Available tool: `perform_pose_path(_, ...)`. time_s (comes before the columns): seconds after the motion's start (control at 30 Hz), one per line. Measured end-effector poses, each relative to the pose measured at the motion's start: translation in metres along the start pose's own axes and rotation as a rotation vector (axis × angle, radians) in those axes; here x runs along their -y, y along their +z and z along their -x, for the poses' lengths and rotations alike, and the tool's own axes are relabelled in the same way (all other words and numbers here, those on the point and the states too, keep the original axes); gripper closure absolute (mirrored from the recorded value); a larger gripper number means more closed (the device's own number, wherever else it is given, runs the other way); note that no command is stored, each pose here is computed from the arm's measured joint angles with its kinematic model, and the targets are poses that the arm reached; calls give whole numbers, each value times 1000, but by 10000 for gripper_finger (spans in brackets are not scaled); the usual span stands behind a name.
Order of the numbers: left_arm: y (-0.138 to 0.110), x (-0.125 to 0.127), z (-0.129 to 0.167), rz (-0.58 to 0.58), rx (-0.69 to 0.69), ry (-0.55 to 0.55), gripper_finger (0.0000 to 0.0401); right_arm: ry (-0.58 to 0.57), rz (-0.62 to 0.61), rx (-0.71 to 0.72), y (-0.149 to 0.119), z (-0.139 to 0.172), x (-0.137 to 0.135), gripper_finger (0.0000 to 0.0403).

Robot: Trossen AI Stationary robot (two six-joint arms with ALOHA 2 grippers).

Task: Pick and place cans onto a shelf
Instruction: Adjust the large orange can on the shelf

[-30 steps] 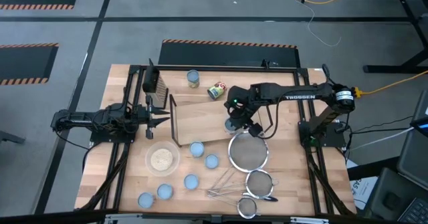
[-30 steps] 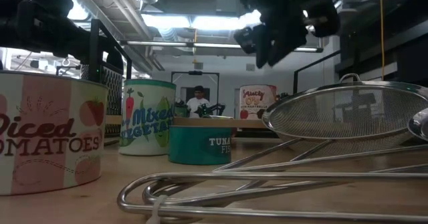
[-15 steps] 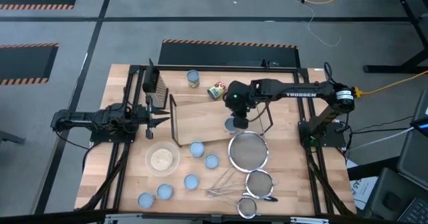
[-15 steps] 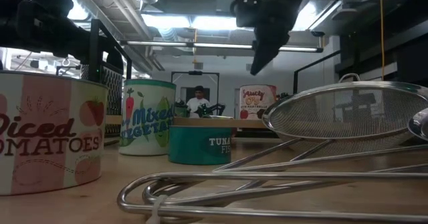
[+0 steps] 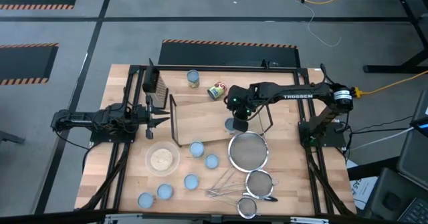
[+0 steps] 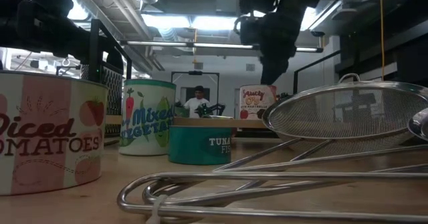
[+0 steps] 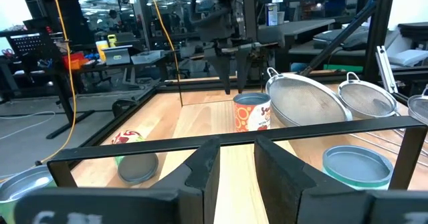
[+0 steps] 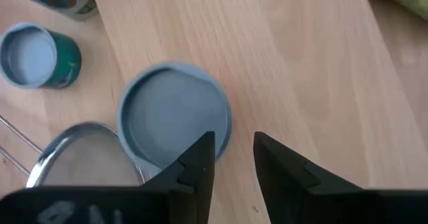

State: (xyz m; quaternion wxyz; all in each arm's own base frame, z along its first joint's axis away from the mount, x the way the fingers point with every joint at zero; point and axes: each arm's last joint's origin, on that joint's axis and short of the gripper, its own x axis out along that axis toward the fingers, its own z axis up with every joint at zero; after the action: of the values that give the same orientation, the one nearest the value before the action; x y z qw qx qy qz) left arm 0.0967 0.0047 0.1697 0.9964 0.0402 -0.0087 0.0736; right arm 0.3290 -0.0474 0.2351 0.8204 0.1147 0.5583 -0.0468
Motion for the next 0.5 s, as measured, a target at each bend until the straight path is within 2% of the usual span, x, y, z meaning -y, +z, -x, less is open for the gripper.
perform_pose_path(0.33,0,0,0,-1,0,0,315,3,3,11,-5,-12,2,296)
perform_pose_path(0.5,0,0,0,-6,0,-1,315,6,9,12,-6,-13,2,326)
